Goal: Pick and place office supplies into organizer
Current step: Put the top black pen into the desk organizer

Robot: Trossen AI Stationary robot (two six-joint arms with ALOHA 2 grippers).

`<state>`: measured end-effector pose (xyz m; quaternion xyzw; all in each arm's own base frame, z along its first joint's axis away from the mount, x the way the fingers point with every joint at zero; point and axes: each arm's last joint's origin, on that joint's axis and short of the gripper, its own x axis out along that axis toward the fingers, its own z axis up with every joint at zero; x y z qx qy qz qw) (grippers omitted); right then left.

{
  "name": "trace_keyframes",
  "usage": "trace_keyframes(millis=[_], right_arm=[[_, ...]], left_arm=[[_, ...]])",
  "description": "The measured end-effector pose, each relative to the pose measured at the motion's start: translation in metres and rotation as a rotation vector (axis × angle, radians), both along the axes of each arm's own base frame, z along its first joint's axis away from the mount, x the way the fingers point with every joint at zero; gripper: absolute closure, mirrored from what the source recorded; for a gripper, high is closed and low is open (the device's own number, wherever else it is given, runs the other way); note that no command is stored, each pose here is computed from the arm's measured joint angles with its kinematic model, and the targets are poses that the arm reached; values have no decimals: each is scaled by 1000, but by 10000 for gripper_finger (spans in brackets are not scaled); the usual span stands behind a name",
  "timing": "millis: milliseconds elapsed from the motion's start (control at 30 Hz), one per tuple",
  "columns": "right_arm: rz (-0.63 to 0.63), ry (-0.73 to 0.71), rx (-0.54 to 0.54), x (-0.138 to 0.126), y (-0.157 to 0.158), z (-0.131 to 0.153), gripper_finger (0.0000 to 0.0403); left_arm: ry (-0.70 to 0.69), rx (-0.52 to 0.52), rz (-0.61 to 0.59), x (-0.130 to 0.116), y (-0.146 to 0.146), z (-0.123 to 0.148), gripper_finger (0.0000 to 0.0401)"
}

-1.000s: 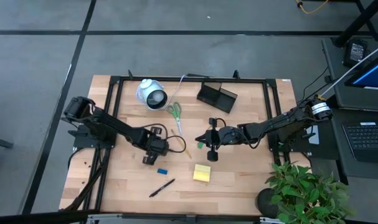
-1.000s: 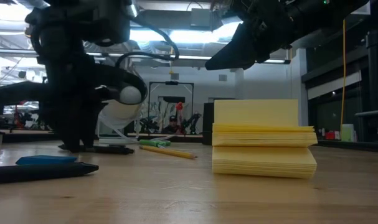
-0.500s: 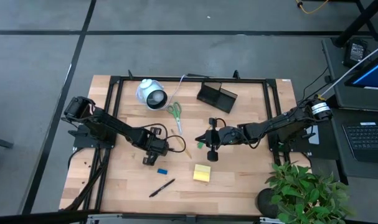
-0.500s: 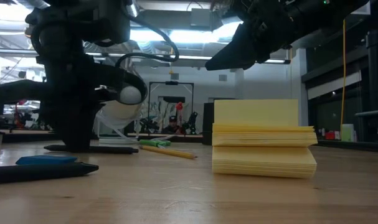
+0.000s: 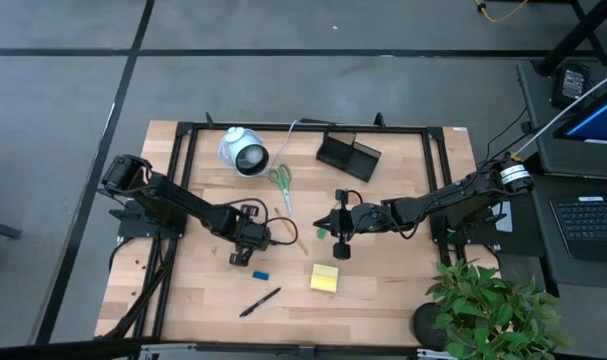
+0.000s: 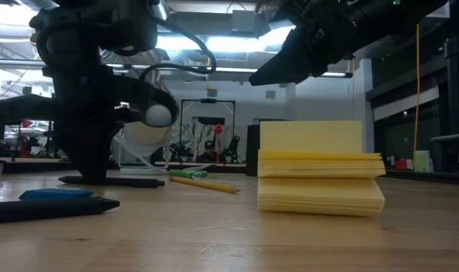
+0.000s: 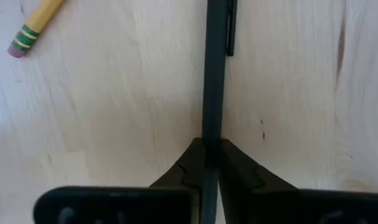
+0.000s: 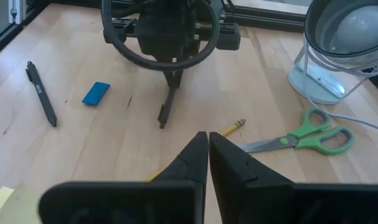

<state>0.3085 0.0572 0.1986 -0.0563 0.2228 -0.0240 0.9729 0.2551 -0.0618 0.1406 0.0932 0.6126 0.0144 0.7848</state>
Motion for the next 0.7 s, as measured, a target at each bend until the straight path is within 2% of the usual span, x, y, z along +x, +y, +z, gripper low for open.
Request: trace_keyframes(millis=[200, 400, 533, 700], right_arm=[[-1, -1, 2, 0, 0, 0, 382], [12, -15, -22, 0, 0, 2, 382], [36, -63, -59, 1, 1, 9, 382], [59, -93, -85, -4, 4, 20, 382]], left_arm=[[-153, -20, 8, -2, 1, 29, 384], [-322, 4, 21, -11, 6, 64, 384], [-526, 22, -7, -13, 10, 87, 384], [-701, 5, -11, -22, 23, 93, 384]])
